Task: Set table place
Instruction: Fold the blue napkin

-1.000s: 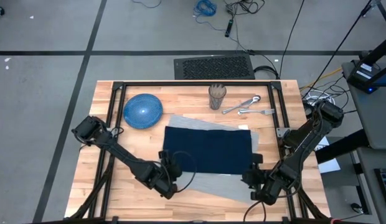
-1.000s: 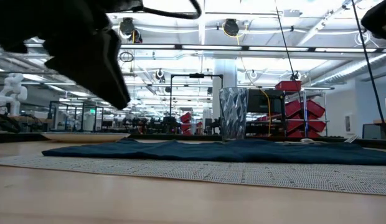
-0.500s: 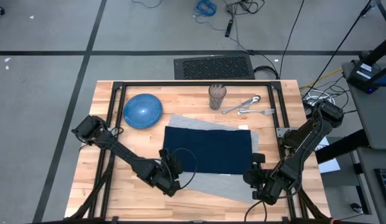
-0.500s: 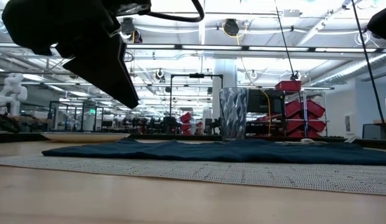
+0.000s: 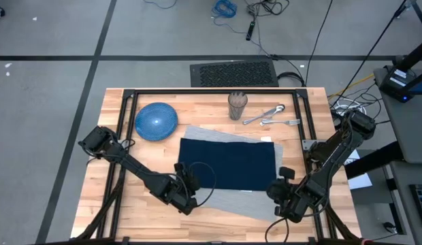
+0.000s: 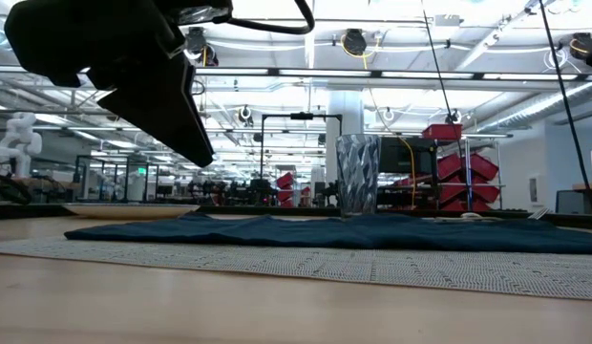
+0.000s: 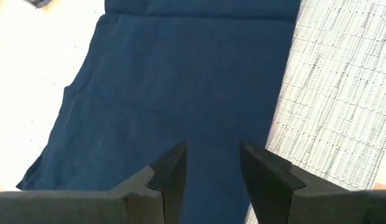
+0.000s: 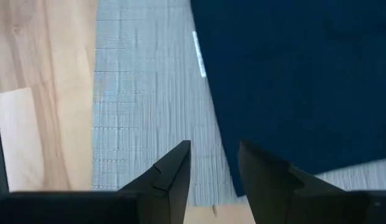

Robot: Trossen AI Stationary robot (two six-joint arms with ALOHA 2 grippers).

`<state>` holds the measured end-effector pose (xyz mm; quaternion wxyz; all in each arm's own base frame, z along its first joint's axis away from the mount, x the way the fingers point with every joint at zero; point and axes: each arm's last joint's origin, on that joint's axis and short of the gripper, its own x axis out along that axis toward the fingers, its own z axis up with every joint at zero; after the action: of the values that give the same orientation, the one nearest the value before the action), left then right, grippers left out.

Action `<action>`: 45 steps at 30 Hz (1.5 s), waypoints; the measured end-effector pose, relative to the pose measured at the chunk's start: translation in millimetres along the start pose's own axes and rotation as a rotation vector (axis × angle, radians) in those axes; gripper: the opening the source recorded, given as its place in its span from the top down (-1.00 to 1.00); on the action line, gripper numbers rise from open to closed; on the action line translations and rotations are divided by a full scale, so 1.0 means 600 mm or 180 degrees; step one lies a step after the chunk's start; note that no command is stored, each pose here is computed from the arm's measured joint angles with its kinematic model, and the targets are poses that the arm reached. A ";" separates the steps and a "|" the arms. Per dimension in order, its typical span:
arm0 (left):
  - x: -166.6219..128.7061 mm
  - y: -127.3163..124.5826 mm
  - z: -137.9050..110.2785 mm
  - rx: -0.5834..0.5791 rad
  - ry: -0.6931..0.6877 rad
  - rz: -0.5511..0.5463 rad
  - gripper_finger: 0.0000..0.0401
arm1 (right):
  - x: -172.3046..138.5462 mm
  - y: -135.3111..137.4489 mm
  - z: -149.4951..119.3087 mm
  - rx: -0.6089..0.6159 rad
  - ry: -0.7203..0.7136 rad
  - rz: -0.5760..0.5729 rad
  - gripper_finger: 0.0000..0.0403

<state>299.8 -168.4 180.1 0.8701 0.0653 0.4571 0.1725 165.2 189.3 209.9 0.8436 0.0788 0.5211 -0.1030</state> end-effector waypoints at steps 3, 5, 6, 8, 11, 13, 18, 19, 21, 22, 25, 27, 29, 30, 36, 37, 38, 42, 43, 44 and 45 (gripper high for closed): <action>0.000 0.000 0.000 0.0001 0.0000 0.0001 0.34 | 0.000 -0.002 -0.003 0.0148 0.0065 -0.0024 0.40; 0.000 0.000 0.000 0.0007 -0.0001 0.0002 0.34 | 0.000 -0.001 -0.002 0.0149 0.0063 -0.0017 0.40; 0.000 0.000 0.000 0.0016 -0.0002 0.0003 0.34 | 0.000 -0.001 -0.002 0.0127 0.0043 -0.0009 0.40; 0.000 0.000 0.000 0.0022 -0.0009 0.0015 0.34 | 0.000 0.001 0.001 0.0064 -0.0074 -0.0012 0.40; 0.001 0.002 0.001 -0.0045 -0.0034 0.0063 0.34 | 0.001 0.004 0.008 0.0000 -0.0261 0.0004 0.40; 0.006 0.008 0.005 -0.0256 -0.0031 0.0098 0.34 | 0.002 0.003 0.013 -0.0041 -0.0305 0.0001 0.40; 0.032 0.043 0.023 -0.0907 0.0032 0.0262 0.34 | 0.004 0.002 0.016 -0.0040 -0.0325 -0.0014 0.40; 0.037 0.050 0.027 -0.0987 0.0027 0.0284 0.34 | 0.004 0.001 0.017 -0.0043 -0.0330 -0.0022 0.40; 0.047 0.064 0.035 -0.1134 0.0029 0.0326 0.34 | 0.005 0.000 0.020 -0.0042 -0.0330 -0.0034 0.40; 0.053 0.072 0.038 -0.1180 0.0061 0.0336 0.34 | 0.006 -0.001 0.021 -0.0045 -0.0332 -0.0041 0.40; 0.070 0.096 0.046 -0.1330 0.0253 0.0275 0.34 | 0.008 -0.004 0.026 -0.0085 -0.0333 -0.0071 0.40; 0.083 0.116 0.051 -0.1458 0.0411 0.0204 0.34 | 0.010 -0.007 0.030 -0.0123 -0.0331 -0.0094 0.40; 0.095 0.137 0.055 -0.1582 0.0562 0.0160 0.34 | 0.012 -0.010 0.034 -0.0180 -0.0328 -0.0118 0.40; 0.101 0.147 0.057 -0.1666 0.0629 0.0132 0.34 | 0.013 -0.011 0.036 -0.0207 -0.0327 -0.0130 0.40; 0.126 0.195 0.065 -0.2101 0.0951 -0.0122 0.34 | 0.016 -0.016 0.041 -0.0382 -0.0312 -0.0182 0.40; 0.128 0.199 0.065 -0.2176 0.0987 -0.0158 0.34 | 0.016 -0.016 0.041 -0.0412 -0.0307 -0.0188 0.40; 0.130 0.201 0.066 -0.2240 0.1017 -0.0197 0.34 | 0.016 -0.016 0.041 -0.0440 -0.0304 -0.0189 0.40; 0.132 0.204 0.066 -0.2452 0.1104 -0.0279 0.34 | 0.016 -0.017 0.040 -0.0572 -0.0273 -0.0213 0.40; 0.131 0.204 0.066 -0.2505 0.1121 -0.0289 0.34 | 0.016 -0.017 0.040 -0.0609 -0.0270 -0.0217 0.40; 0.133 0.203 0.066 -0.2558 0.1137 -0.0284 0.34 | 0.016 -0.017 0.040 -0.0648 -0.0268 -0.0219 0.40; 0.136 0.201 0.065 -0.2591 0.1170 -0.0294 0.34 | 0.016 -0.017 0.040 -0.0686 -0.0270 -0.0223 0.40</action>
<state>345.3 -24.9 171.7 0.7360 -0.3345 0.5015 0.3080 187.2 172.5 211.7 0.8643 -0.0349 0.4954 -0.0790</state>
